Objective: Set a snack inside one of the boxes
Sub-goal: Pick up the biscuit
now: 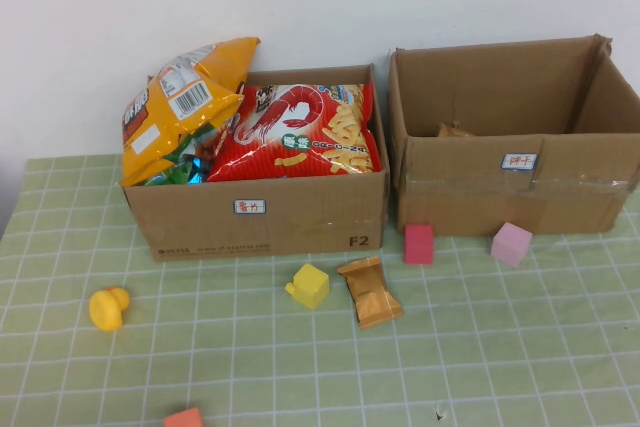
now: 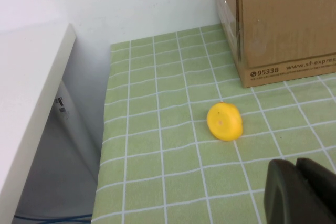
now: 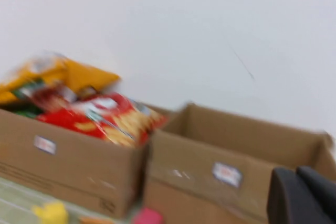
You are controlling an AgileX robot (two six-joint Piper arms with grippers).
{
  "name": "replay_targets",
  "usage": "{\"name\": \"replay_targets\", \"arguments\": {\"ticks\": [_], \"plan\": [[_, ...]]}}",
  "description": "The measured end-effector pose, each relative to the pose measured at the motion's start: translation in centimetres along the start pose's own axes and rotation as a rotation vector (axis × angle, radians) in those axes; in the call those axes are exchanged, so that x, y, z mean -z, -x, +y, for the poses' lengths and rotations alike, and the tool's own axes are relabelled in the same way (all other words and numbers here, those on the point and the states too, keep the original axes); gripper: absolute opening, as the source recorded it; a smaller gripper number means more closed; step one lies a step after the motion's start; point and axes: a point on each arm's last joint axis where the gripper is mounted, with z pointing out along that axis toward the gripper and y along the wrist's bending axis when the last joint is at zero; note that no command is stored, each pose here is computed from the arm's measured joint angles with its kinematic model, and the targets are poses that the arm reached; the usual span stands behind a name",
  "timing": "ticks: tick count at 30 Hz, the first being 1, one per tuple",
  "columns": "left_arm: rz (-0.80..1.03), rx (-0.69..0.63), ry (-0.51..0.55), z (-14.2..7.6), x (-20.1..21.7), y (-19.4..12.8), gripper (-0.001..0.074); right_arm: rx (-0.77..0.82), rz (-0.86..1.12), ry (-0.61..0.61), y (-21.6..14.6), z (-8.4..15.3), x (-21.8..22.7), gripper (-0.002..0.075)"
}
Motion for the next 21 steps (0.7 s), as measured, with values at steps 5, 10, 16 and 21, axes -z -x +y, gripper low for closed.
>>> {"name": "replay_targets", "arguments": {"ticks": [5,10,16,21], "plan": [[0.000,0.000,0.000,0.0,0.0,0.0,-0.0002,0.008,0.099,-0.200,-3.4,-1.1,0.6,0.0000],[0.000,0.000,0.000,0.0,0.0,0.0,-0.0002,-0.085,0.179,-0.299,-5.1,-1.3,1.5,0.0000],[0.000,-0.002,0.000,0.0,0.0,0.0,-0.0002,-0.174,0.361,-0.315,-6.9,-0.9,2.4,0.0000],[0.000,-0.002,0.000,0.0,0.0,0.0,-0.0002,-0.180,0.412,-0.319,-7.4,-0.8,2.9,0.0000]]}}
